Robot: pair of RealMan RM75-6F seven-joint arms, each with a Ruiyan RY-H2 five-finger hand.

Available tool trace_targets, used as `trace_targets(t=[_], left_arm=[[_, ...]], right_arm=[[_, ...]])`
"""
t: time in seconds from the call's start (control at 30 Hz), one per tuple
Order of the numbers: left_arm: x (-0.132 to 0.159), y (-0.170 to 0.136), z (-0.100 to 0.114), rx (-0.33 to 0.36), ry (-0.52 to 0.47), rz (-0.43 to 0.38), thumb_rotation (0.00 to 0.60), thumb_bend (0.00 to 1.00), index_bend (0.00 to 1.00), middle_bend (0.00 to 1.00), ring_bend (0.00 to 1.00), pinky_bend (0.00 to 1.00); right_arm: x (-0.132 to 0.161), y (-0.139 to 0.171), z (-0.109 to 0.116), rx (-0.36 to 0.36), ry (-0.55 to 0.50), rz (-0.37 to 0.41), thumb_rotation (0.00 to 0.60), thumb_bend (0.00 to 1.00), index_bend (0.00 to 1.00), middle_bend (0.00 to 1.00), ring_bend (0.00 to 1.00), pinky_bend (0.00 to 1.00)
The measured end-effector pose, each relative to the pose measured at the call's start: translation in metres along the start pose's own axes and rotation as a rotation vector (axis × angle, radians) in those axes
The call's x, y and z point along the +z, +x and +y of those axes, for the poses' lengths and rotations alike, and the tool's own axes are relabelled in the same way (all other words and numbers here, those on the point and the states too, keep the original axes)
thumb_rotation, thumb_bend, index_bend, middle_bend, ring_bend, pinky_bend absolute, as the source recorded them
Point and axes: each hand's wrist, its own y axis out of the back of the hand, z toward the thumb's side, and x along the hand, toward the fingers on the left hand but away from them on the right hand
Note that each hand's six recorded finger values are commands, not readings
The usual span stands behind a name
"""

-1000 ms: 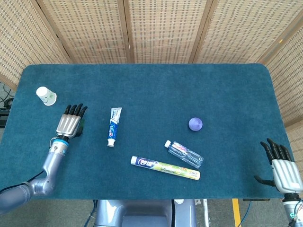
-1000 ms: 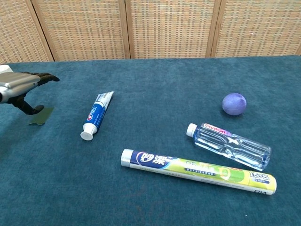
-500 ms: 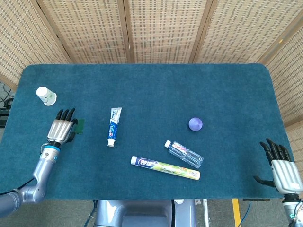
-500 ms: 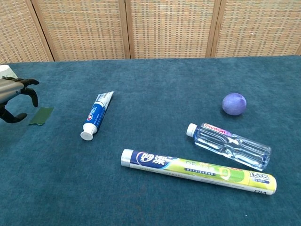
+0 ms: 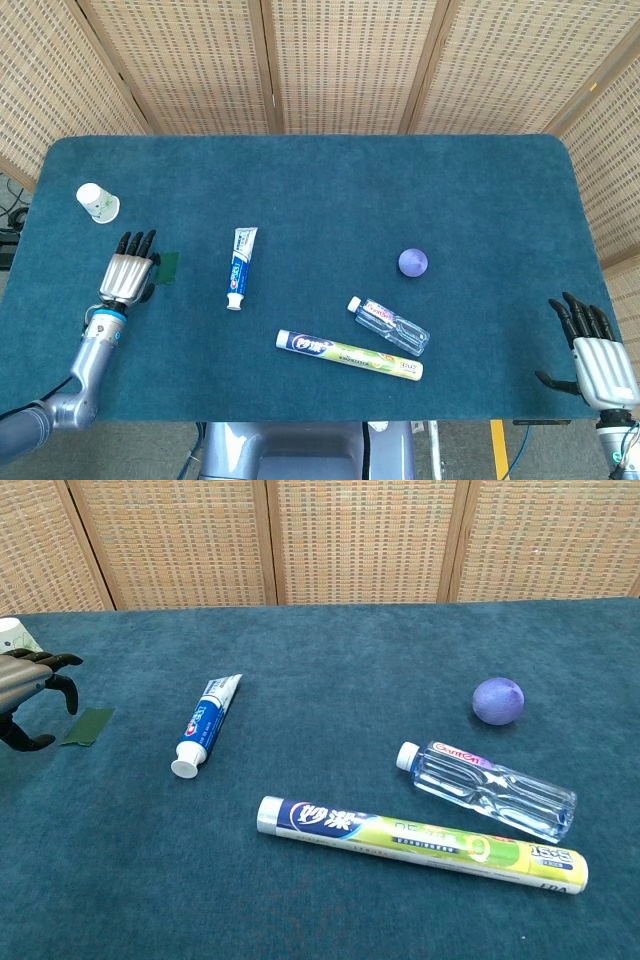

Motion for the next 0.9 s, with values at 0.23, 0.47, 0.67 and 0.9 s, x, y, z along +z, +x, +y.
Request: trace_targets(t=[0.23,0.47,0.67,0.9], left_arm=[[0.007,0.003,-0.001,0.007,0.006,-0.010,0.600,0.36,0.37,0.00,0.00,0.00],[0.014,0.007,-0.003,0.009,0.014,-0.014,0.600,0.33,0.37,0.00,0.00,0.00],[0.015,0.008,-0.002,0.017,0.021,-0.010,0.600,0.32,0.37,0.00,0.00,0.00],[0.014,0.009,-0.003,0.014,0.027,-0.007,0.600,0.32,0.37,0.00,0.00,0.00]], right_arm=[[0.000,0.000,0.001,-0.005,-0.003,0.000,0.600,0.15,0.00,0.00,0.00,0.00],[-0.001,0.000,0.003,-0.013,-0.010,0.000,0.600,0.15,0.00,0.00,0.00,0.00],[-0.002,0.000,0.004,-0.021,-0.015,0.001,0.600,0.14,0.00,0.00,0.00,0.00],[-0.002,0.000,0.005,-0.028,-0.017,0.001,0.600,0.14,0.00,0.00,0.00,0.00]])
